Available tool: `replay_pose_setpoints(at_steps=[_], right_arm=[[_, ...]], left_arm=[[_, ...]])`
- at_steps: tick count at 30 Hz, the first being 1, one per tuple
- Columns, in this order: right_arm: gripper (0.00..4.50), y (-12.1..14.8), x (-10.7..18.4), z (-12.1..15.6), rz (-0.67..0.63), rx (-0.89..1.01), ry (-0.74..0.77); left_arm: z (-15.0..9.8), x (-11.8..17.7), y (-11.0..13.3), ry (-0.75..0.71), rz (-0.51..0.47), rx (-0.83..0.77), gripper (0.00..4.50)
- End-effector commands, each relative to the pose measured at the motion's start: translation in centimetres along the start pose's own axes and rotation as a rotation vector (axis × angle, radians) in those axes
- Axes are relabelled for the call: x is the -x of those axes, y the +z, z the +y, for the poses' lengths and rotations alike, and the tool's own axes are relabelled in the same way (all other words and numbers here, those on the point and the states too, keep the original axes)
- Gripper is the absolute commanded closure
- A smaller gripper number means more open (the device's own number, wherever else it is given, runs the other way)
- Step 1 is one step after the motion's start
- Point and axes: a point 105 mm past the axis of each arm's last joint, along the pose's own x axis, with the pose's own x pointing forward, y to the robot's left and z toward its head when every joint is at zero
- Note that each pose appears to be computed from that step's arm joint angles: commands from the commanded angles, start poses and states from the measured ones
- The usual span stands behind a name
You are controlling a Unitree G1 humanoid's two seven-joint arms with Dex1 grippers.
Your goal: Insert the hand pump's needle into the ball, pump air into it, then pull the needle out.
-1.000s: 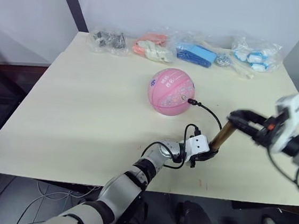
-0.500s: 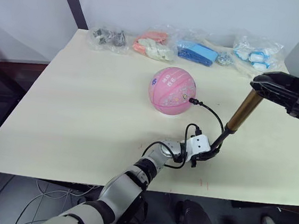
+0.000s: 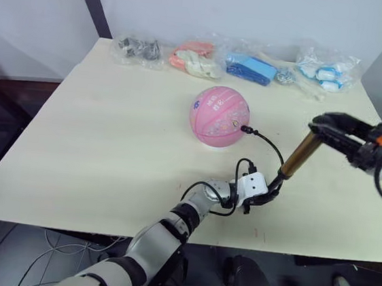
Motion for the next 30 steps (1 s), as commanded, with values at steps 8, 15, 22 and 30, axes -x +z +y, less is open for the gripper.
replay_pose_setpoints(at_steps=[8,15,22,30], right_arm=[[2.44,-14.8,-1.9,-0.1,0.31,-0.14,-0.06],[2.44,-16.5,-1.9,0.5,0.322,-0.148,-0.038],[2.44,-10.1,-1.3,-1.7,0.187,-0.048,-0.072],[2.44,-0.6,0.2,-2.2,0.021,0.044,-0.048]], left_arm=[[-1.8,1.7,-5.5,-0.044,0.192,0.083,3.36],[-1.7,2.0,-5.8,-0.041,0.195,0.087,3.36],[-1.9,1.9,-5.8,-0.045,0.197,0.086,3.36],[-2.0,1.6,-5.5,-0.053,0.192,0.082,3.36]])
